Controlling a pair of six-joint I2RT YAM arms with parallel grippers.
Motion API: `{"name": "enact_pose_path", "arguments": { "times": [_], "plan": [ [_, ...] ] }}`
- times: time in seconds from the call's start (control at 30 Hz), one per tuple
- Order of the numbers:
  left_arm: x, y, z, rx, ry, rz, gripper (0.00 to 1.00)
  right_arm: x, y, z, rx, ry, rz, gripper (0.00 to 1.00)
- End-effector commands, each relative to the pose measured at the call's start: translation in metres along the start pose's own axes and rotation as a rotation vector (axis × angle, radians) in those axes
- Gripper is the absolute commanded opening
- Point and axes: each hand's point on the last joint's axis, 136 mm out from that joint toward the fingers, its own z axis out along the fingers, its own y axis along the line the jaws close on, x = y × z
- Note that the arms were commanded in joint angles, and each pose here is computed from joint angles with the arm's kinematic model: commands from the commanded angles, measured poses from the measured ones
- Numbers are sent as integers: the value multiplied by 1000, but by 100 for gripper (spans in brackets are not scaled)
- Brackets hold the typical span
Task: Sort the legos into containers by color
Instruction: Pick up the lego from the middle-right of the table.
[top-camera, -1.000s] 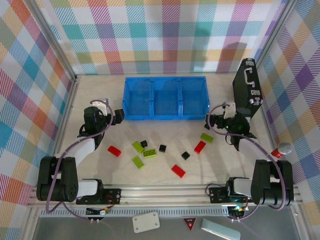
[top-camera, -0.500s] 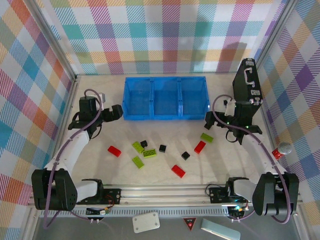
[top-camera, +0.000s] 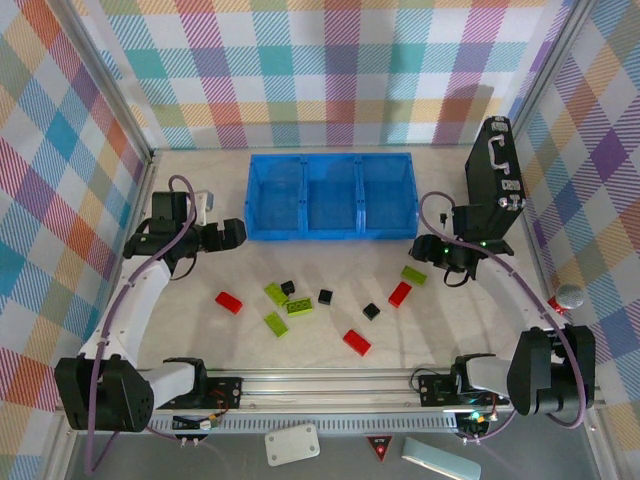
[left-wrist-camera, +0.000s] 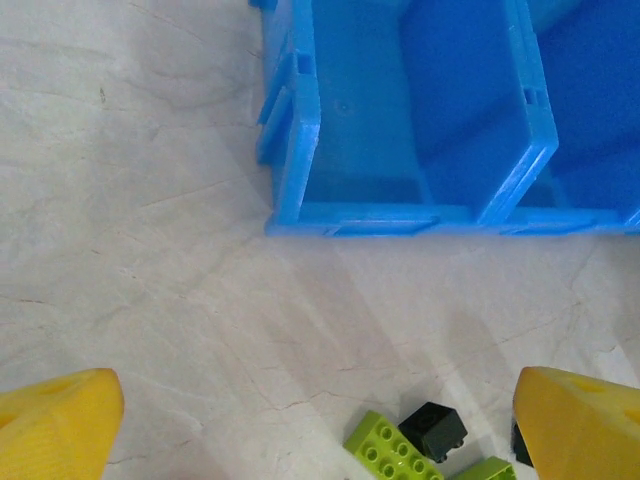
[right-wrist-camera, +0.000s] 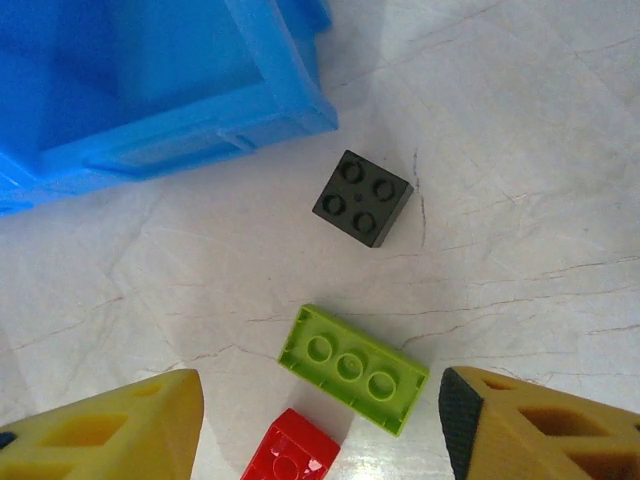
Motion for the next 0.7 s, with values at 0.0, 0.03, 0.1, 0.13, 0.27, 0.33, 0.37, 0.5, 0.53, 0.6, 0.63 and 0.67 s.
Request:
{"name": "enact_pose_path", "arguments": {
  "times": [0.0, 0.03, 0.1, 0.13, 0.27, 0.33, 0.37, 0.5, 0.53, 0.6, 0.63, 0.67],
  "plan": [
    [8, 5, -1, -18, 5, 54, 100, -7, -2, 6, 29, -34, 25, 66],
    [7, 4, -1, -19, 12, 52, 100, -6, -2, 10, 35, -42, 23, 66],
    [6, 4, 0, -9, 2, 49, 100, -7, -4, 16, 58, -63, 34, 65],
    [6, 3, 0, -4, 1, 48, 100, -7, -6, 19, 84, -77, 43, 64],
    [6, 4, -1, -8, 0, 50, 100, -9, -7, 32, 135, -102, 59, 61],
    [7, 4, -1, -12, 2, 51, 100, -9, -6, 39, 152, -108, 58, 59],
    [6, 4, -1, -11, 1, 51, 100, -8, -6, 43, 154, -103, 59, 59],
    [8, 5, 2, -11, 13, 46, 100, -8, -4, 59, 173, -96, 58, 58],
    [9, 6, 3, -12, 17, 45, 100, -8, -5, 62, 178, -96, 61, 57],
    [9, 6, 3, -11, 18, 46, 100, -8, -5, 68, 185, -95, 69, 57],
    [9, 6, 3, -14, 19, 48, 100, -7, -6, 71, 188, -93, 73, 57],
    [9, 7, 3, -18, 21, 47, 100, -7, -7, 74, 190, -93, 77, 57]
  ]
}}
